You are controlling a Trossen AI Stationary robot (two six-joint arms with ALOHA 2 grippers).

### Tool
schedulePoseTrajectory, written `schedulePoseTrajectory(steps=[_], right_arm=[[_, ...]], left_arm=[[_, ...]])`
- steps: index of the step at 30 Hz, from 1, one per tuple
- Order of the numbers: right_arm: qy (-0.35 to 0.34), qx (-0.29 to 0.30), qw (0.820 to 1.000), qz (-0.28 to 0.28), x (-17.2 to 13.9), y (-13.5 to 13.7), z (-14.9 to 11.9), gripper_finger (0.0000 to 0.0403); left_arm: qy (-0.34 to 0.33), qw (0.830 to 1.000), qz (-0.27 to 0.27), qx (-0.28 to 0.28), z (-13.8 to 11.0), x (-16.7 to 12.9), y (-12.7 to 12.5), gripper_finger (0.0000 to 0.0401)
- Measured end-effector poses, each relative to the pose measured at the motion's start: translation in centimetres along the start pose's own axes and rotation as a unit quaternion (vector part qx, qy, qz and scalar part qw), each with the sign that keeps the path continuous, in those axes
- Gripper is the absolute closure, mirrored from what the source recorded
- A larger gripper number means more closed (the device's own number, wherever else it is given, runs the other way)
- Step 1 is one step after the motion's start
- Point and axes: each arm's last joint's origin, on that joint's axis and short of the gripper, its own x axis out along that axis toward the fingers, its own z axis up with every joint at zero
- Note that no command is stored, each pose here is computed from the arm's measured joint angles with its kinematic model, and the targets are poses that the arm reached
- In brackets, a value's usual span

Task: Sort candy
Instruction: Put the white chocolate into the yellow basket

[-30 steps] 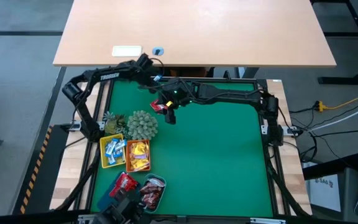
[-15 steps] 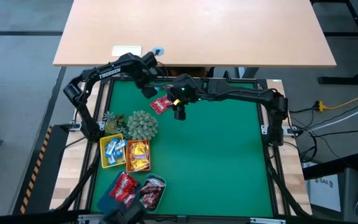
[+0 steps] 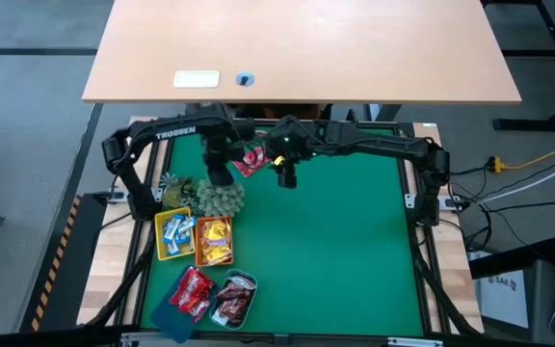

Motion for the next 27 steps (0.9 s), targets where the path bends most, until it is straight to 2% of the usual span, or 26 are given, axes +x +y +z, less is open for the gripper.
schedulePoseTrajectory(steps=[8,17,22,27], right_arm=[[0.010,0.000,1.000,0.003,0.0,0.1,-0.2,0.0215],[0.032,0.001,0.999,0.009,0.0,0.2,-0.6,0.0215],[0.049,0.001,0.999,0.014,0.0,0.3,-0.9,0.0215],[0.071,0.002,0.997,0.020,-0.1,0.4,-1.4,0.0215]], left_arm=[[-0.003,0.999,0.033,0.022,-0.2,0.0,-2.7,0.0286],[-0.056,0.993,0.099,0.027,0.0,-2.3,-3.3,0.0286],[-0.105,0.990,0.095,0.026,-0.5,-5.0,-3.8,0.0286],[-0.155,0.986,0.045,0.028,-2.7,-7.1,-5.1,0.0286]])
